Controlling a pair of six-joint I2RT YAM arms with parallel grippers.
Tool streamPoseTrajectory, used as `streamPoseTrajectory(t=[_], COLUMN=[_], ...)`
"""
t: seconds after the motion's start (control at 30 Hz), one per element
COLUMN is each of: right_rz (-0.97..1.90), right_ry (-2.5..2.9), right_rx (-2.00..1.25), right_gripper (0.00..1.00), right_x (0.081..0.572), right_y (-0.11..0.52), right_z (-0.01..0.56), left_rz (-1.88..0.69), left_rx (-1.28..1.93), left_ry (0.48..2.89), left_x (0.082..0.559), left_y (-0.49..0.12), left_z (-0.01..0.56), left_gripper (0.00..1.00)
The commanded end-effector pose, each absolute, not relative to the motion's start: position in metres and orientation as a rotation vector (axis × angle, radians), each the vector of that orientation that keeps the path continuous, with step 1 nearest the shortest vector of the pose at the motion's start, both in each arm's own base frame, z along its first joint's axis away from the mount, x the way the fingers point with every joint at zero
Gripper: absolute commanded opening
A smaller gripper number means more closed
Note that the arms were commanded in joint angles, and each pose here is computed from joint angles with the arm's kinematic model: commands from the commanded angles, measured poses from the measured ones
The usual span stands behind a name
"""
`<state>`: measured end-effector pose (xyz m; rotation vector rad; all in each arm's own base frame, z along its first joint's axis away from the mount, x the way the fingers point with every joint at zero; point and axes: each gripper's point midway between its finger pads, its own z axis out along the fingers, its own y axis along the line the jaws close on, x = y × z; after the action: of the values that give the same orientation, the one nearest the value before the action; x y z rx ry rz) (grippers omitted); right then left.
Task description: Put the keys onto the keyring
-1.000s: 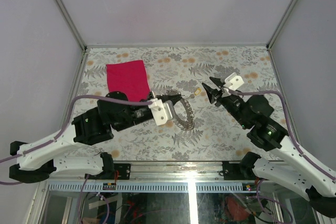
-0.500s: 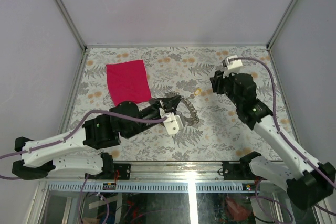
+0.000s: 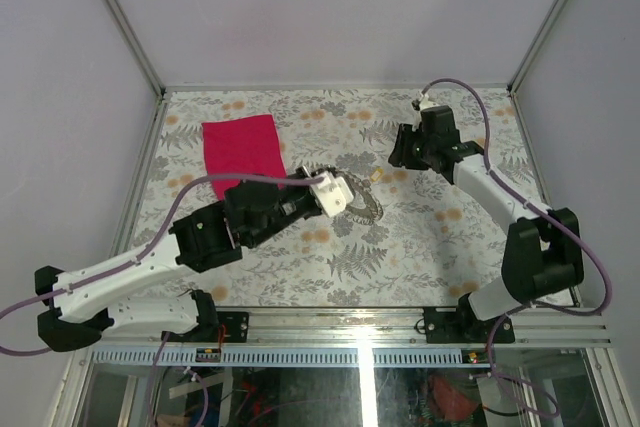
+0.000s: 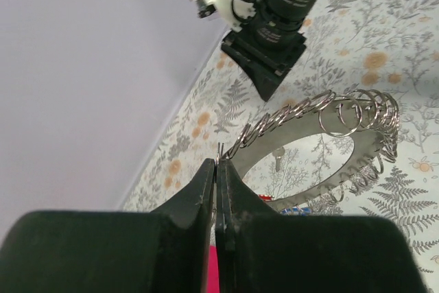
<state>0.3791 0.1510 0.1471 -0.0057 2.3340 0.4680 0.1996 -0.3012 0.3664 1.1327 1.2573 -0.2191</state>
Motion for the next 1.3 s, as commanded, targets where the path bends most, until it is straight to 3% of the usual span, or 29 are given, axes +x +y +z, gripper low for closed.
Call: streamPoseTrajectory(t=[0.0,0.23,0.63,1.0,1.27], right_rz=[0.497,0.495,0.241,0.364,0.422], right_ry=[2.339,2.484,2.643,2.588,2.587], right_rx=[0.042,0.004,-0.233,0.059,0.161], right_gripper=[0.49,0.46,0.47,0.50,0.46], right_x=[0.407,0.439,0.416,0.399,0.392], right_y=[0.161,0.181,0.208,0.209,0.210], right_z=[0.146,0.100,0.057,0.041,0.036], left_rz=[-0.290,-0.248,-0.227,-0.230,-0.227], left_rx=[0.974,0.946,0.918,0.927,0.928], left_ry=[1.290,1.347,1.370,1.370,1.371], left_x=[0.218,0.235,0.241,0.241,0.242], left_y=[-0.288,-0.271,-0.260,-0.261,-0.262], left_z=[0.391,0.384,0.382,0.381,0.380], left_gripper=[0.00,0.00,0.00,0.00,0.00])
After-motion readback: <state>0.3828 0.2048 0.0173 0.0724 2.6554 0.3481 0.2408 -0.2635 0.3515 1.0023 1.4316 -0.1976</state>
